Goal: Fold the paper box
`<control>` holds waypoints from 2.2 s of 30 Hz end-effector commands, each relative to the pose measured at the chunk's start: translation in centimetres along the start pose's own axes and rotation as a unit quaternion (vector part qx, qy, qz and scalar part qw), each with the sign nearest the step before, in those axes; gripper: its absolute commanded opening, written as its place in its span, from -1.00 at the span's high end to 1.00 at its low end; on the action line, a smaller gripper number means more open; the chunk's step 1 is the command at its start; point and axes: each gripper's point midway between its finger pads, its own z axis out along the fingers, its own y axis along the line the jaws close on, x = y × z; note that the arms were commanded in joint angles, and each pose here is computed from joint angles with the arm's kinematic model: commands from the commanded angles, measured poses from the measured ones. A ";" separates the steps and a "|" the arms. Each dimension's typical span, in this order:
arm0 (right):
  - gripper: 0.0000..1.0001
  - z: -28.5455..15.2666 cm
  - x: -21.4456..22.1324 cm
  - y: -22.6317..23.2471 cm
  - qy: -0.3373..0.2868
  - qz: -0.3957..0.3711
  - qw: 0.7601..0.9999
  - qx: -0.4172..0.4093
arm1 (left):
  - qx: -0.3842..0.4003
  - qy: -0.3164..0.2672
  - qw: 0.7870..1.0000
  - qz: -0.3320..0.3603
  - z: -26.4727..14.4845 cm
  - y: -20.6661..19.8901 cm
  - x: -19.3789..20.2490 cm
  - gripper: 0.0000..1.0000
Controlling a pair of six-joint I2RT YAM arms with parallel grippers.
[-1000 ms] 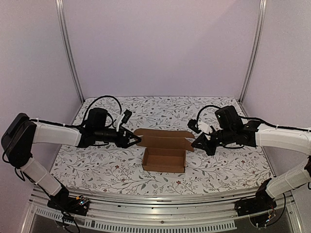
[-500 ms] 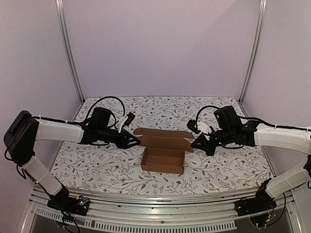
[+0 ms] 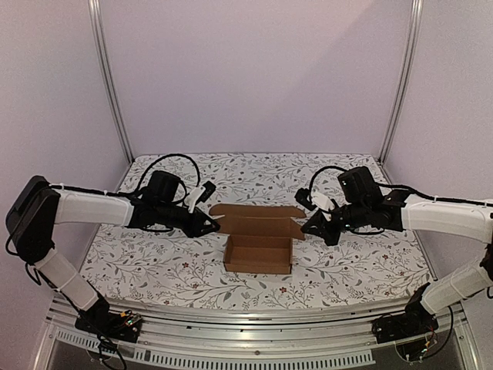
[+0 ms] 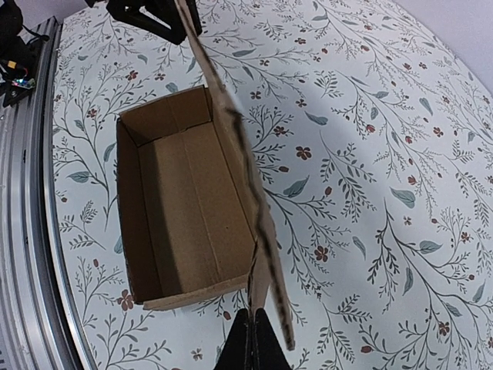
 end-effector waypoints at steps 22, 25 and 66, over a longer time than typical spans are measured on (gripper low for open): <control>1.00 0.2 -2.0 -0.6 -0.018 0.051 0.998 0.013 | -0.051 0.005 0.997 0.053 -0.7 -3.5 -1.2 0.90; 1.00 0.5 -2.4 -0.1 -0.021 0.059 0.998 0.014 | -0.062 0.001 0.997 0.050 -0.5 -4.2 -1.4 0.94; 1.00 2.7 2.4 1.4 0.061 0.109 0.985 0.122 | -0.151 0.002 0.988 -0.018 2.5 -7.1 -0.4 1.00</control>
